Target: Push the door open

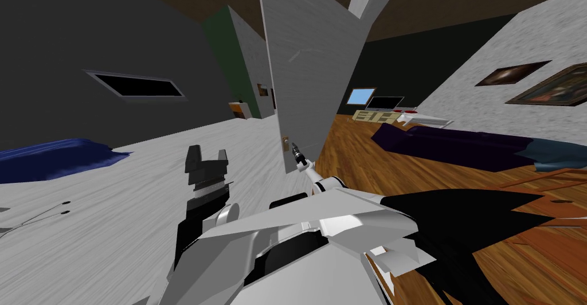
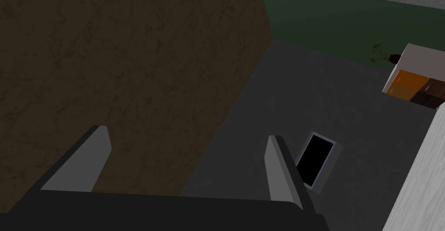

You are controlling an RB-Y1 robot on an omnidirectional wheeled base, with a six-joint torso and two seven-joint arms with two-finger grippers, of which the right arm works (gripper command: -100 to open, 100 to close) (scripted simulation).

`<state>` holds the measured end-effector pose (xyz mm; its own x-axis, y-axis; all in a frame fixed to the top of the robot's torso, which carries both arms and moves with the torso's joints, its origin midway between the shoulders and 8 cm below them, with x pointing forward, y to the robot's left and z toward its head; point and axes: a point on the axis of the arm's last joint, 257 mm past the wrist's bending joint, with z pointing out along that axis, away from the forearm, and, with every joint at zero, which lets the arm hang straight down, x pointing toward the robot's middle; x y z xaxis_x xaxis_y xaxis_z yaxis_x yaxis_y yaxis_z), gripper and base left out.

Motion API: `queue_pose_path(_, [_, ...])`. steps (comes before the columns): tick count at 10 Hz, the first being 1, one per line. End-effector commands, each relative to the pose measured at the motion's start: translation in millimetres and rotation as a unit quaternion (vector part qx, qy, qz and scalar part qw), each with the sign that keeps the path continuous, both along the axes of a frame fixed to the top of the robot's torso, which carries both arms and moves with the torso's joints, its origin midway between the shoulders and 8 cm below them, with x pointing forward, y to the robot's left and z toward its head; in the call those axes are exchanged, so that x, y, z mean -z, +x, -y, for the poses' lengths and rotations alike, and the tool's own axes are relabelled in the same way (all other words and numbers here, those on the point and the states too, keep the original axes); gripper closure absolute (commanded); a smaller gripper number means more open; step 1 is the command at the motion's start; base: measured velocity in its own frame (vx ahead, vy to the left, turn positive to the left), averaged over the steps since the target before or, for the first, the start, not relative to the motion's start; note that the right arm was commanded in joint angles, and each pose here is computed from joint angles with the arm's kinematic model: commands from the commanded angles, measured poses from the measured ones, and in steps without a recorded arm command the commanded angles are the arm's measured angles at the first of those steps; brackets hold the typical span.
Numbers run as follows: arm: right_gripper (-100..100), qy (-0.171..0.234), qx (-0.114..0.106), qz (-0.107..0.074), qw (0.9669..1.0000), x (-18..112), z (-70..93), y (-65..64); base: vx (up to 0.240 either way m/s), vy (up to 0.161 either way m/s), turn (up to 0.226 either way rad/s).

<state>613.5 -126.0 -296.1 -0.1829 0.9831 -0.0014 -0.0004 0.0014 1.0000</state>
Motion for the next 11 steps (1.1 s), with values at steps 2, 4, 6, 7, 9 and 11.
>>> queue_pose_path(2, [-100,-0.015,0.007,0.003,0.9999,-0.7,20.0,3.1,0.010,-0.004,-0.009])
queue_pose_path(4, [-100,-0.005,0.001,0.001,1.0000,-0.1,6.0,0.9,0.002,0.017,-0.009])
queue_pose_path(6, [-100,-0.002,0.000,0.000,1.0000,0.0,1.5,0.2,-0.001,0.007,0.007])
queue_pose_path(7, [-100,0.000,-0.001,0.000,1.0000,0.0,-1.2,-0.3,-0.003,-0.004,-0.010])
queue_pose_path(9, [-100,0.000,-0.001,0.000,1.0000,0.0,-1.2,-0.3,0.000,0.000,0.000])
queue_pose_path(11, [-100,0.000,-0.001,0.000,1.0000,0.0,-1.2,-0.3,-0.002,-0.002,-0.006])
